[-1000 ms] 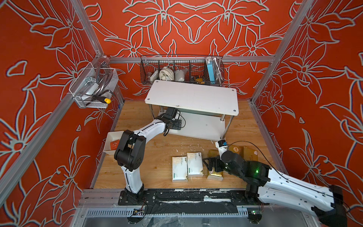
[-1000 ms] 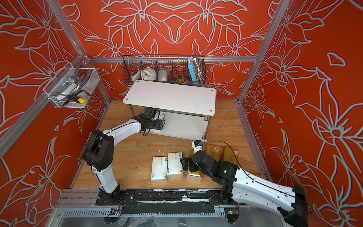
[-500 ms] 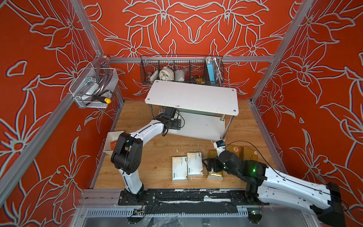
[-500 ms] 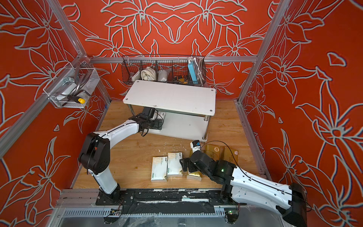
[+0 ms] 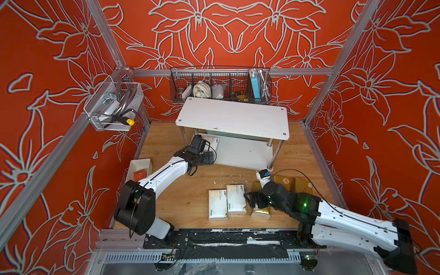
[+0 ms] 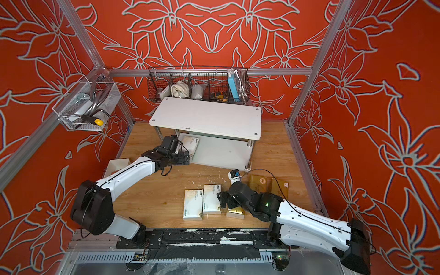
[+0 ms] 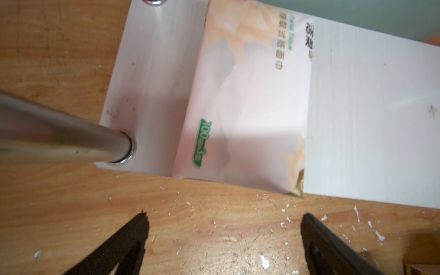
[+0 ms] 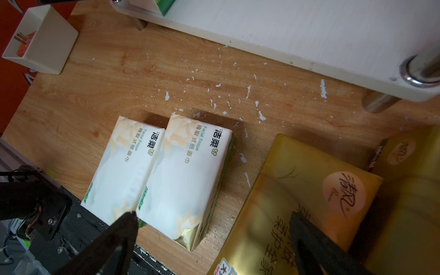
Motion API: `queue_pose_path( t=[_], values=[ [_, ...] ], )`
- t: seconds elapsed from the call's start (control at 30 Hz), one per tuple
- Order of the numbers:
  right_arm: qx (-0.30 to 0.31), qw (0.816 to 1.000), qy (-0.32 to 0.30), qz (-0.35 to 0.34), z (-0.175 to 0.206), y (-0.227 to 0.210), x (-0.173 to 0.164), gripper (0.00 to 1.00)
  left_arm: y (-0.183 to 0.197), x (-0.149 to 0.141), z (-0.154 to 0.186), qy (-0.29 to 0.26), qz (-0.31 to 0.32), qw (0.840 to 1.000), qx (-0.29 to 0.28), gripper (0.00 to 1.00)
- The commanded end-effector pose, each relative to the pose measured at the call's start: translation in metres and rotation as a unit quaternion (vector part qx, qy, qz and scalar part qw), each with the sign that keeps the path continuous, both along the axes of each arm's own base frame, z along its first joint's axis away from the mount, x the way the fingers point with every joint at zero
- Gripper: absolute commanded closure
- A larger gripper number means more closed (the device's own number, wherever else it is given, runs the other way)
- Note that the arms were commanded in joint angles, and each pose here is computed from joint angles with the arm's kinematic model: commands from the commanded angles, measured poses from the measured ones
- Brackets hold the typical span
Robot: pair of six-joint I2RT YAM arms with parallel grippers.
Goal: Place the tissue boxes on the shelf by color
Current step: Place a box of tissues on the shelf, then pick up the box of tissues from the center of the board.
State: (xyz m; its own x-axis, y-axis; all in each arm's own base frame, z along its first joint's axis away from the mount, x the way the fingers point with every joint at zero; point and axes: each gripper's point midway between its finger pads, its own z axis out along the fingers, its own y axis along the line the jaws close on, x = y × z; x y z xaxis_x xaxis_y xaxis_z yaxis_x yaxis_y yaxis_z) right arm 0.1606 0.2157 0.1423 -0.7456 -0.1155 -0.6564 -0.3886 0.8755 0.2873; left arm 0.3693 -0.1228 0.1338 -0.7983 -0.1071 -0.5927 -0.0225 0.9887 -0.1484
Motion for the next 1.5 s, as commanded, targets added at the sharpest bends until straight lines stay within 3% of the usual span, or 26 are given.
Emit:
queue_pose_path(
  t=[0.0, 0.2, 0.6, 0.77, 1.1, 1.47],
  values=[
    [0.003, 1.0, -0.019, -0.006, 0.012, 0.002, 0.006, 0.01, -0.001, -0.015, 0.001, 0.008, 0.013, 1.0, -0.021, 0.02],
    [-0.001, 1.0, -0.017, -0.001, 0.012, 0.003, 0.005, 0.01, -0.002, -0.043, 0.004, 0.019, 0.024, 0.999, -0.033, 0.02],
    [-0.029, 0.999, -0.006, 0.018, 0.011, 0.005, 0.002, 0.01, -0.023, -0.136, -0.014, 0.11, 0.046, 0.99, -0.072, 0.02],
    [-0.036, 0.999, -0.003, 0.02, 0.01, 0.003, 0.001, 0.01, -0.035, -0.162, -0.024, 0.127, 0.036, 0.989, -0.059, 0.01],
    [-0.046, 0.999, -0.008, 0.019, 0.012, 0.0, 0.002, 0.01, -0.066, -0.189, -0.048, 0.157, 0.0, 0.987, -0.042, 0.02],
    [-0.055, 0.998, -0.007, 0.017, 0.012, 0.0, 0.004, 0.01, -0.088, -0.196, -0.058, 0.164, -0.042, 0.985, -0.023, 0.02]
  ],
)
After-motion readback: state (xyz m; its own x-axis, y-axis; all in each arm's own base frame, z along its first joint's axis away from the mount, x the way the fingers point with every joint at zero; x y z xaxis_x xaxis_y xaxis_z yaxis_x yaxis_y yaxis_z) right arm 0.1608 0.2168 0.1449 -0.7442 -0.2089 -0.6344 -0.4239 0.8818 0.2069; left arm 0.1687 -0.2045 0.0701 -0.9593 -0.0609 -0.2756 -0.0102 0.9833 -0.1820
